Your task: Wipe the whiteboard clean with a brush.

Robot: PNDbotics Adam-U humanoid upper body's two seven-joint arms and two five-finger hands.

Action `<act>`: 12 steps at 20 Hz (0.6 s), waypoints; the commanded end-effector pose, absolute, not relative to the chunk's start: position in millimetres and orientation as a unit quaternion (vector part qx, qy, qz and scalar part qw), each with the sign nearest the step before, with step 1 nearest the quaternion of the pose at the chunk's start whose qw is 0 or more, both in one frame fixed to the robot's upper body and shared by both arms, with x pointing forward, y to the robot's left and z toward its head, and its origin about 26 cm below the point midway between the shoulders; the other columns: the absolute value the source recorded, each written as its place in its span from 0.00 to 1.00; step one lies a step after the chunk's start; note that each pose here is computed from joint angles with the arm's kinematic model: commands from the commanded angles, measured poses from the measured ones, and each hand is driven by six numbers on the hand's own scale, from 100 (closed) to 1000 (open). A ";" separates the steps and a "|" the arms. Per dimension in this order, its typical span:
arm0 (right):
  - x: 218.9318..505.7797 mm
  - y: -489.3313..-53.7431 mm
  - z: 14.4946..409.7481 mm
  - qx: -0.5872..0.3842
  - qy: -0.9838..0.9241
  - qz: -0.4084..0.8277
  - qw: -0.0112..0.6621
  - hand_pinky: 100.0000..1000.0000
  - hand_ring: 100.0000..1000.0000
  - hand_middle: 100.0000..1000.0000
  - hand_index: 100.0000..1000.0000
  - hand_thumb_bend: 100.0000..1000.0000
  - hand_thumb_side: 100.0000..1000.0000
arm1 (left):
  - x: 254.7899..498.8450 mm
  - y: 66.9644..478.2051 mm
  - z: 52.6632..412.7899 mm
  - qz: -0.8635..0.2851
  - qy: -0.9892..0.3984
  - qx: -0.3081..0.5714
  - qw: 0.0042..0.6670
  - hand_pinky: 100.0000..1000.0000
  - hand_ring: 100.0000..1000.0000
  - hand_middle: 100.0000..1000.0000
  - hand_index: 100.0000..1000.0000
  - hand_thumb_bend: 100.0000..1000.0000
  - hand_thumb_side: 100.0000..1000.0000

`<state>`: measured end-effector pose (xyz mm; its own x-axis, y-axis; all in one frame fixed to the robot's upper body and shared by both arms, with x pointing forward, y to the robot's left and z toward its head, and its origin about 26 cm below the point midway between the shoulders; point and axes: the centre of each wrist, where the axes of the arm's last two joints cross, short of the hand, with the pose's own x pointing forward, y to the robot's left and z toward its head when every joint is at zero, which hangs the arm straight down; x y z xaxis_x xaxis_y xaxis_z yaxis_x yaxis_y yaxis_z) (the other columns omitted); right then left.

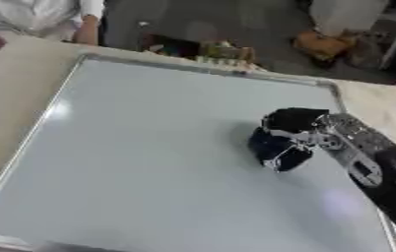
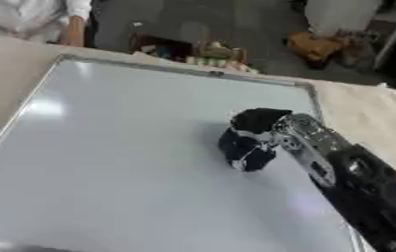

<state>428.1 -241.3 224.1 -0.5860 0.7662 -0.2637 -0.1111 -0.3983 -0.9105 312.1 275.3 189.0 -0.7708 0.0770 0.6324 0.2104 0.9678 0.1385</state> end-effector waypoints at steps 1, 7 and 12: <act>426.4 -225.3 222.1 -0.344 -0.470 0.765 0.274 0.50 0.50 0.07 0.11 0.00 0.37 | 309.8 274.3 197.0 -0.106 -0.939 -0.078 0.318 0.64 0.58 0.57 0.73 0.17 0.97; 422.3 -204.9 223.6 -0.331 -0.483 0.772 0.249 0.47 0.48 0.06 0.11 0.00 0.39 | 309.5 274.3 196.6 -0.106 -0.938 -0.078 0.320 0.64 0.59 0.57 0.73 0.17 0.97; 413.9 -187.6 226.0 -0.313 -0.491 0.783 0.220 0.43 0.47 0.06 0.12 0.00 0.41 | 309.2 274.9 197.0 -0.105 -0.938 -0.078 0.321 0.64 0.59 0.57 0.73 0.17 0.97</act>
<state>417.6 -193.3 216.8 -0.6920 0.6743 -0.2577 -0.0677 -0.4161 -0.9068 312.0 275.3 188.9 -0.7657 0.0781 0.6385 0.2114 0.9680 0.1350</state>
